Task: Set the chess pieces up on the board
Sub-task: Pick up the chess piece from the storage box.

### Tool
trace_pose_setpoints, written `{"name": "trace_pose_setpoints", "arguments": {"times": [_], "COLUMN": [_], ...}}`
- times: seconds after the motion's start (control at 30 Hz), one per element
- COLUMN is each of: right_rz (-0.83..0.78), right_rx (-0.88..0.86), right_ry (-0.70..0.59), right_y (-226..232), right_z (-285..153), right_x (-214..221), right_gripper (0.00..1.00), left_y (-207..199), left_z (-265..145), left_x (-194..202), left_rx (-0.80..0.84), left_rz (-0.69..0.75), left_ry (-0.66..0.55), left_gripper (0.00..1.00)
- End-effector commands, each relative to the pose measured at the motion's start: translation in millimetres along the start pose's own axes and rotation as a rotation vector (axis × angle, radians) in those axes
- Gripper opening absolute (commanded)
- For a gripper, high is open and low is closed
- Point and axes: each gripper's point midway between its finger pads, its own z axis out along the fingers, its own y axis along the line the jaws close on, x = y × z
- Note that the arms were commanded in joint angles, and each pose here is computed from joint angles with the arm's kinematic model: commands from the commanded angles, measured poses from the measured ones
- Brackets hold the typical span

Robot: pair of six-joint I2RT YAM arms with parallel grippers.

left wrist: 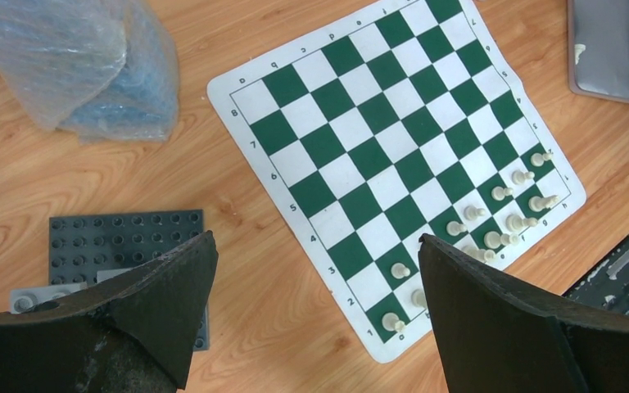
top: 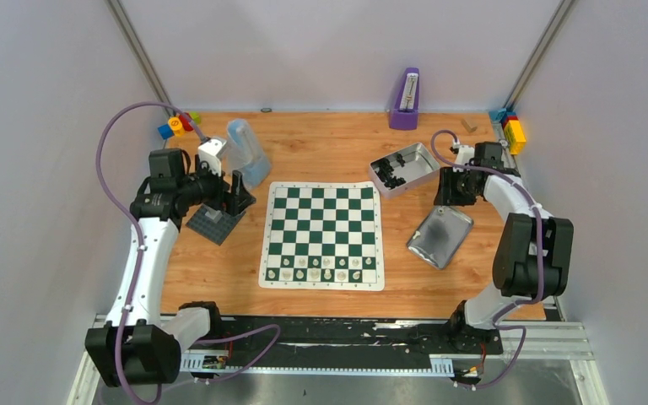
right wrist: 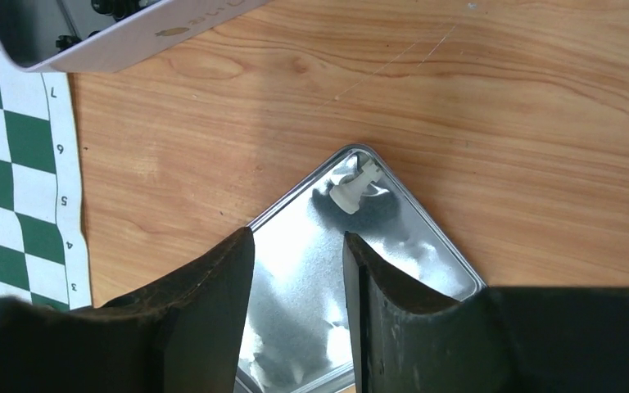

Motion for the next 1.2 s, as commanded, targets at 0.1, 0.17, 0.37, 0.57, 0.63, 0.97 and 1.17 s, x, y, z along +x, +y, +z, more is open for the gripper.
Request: {"name": "trace_pose_setpoints", "arguments": {"times": [0.1, 0.17, 0.37, 0.57, 0.63, 0.97, 1.17], "right_rz": [0.05, 0.058, 0.087, 0.104, 0.11, 0.128, 0.131], "right_rx": [0.041, 0.045, 0.049, 0.029, 0.018, -0.003, -0.003], "right_ry": [-0.062, -0.051, -0.03, -0.025, -0.025, 0.007, 0.03], "right_y": [-14.2, -18.2, -31.5, -33.7, -32.7, -32.2, -35.1], "right_z": [6.5, 9.7, 16.2, 21.6, 22.5, 33.0, 41.2], "right_x": [-24.9, -21.0, -13.2, -13.2, -14.1, -5.9, -0.2], "right_gripper": [0.43, 0.42, 0.4, 0.4, 0.4, 0.4, 0.38], "left_y": [-1.8, -1.1, -1.0, -2.6, -2.2, -0.2, 0.5], "left_z": [-6.0, -6.7, -7.1, -3.8, -2.0, 2.2, 4.7], "left_x": [-8.0, -7.1, -6.0, -4.7, -3.5, 1.9, 4.4], "left_rx": [-0.02, -0.027, -0.03, -0.009, -0.004, 0.0, 0.004], "left_rz": [0.065, 0.072, 0.085, 0.081, 0.075, 0.07, 0.068], "left_ry": [-0.054, -0.054, -0.058, -0.058, -0.054, -0.044, -0.042], "left_gripper": [1.0, 1.0, 1.0, 1.0, 1.0, 1.0, 1.0]}}
